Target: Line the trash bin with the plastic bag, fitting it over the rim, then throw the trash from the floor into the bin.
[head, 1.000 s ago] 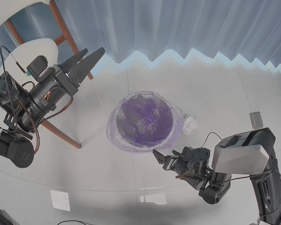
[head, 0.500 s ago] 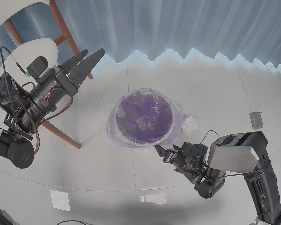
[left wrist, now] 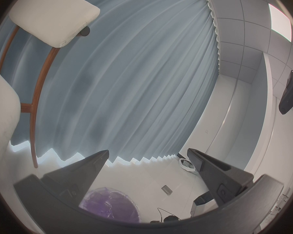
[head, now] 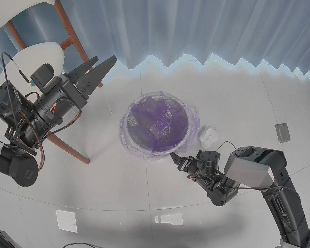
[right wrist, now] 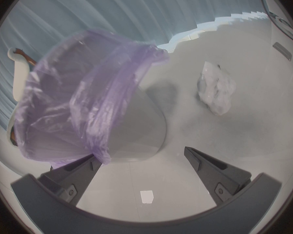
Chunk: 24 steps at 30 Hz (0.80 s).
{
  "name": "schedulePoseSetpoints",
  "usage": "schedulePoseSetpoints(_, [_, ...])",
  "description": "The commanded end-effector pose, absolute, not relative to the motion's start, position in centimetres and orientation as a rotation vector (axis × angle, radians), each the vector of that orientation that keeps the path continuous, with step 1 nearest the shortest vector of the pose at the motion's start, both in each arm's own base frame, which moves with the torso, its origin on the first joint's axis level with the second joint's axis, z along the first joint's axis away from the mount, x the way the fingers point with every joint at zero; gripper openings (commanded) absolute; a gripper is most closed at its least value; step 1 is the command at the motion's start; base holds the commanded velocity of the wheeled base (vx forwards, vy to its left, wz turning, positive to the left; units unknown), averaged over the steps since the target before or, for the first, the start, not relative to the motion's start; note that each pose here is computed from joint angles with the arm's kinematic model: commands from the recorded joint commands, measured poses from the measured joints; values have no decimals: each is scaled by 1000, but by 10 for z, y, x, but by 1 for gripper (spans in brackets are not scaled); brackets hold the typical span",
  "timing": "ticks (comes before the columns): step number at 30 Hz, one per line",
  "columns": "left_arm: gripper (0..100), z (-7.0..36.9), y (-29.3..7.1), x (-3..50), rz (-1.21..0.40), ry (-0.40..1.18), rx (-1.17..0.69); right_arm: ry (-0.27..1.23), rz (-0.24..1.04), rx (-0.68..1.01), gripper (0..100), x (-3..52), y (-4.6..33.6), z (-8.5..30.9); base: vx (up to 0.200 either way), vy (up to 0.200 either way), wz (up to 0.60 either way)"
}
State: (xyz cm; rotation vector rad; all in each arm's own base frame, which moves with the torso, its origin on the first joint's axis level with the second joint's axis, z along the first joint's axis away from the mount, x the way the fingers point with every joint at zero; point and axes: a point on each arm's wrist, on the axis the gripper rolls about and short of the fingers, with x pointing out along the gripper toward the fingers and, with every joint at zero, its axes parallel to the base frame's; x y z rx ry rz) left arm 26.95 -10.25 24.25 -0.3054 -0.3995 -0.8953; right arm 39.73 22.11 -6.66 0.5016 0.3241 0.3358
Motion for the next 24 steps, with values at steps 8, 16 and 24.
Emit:
schedulePoseSetpoints(8, [100,238,-104,269,-901,-382,-308,431,250,547,100,431,220,-70,0,0,0])
schedulePoseSetpoints(16, [100,234,-109,266,-915,-361,-314,541,149,579,100,450,218,-63,0,0,0])
schedulePoseSetpoints(24, [100,233,-110,266,-919,-355,-315,602,95,661,100,440,213,-32,0,0,0])
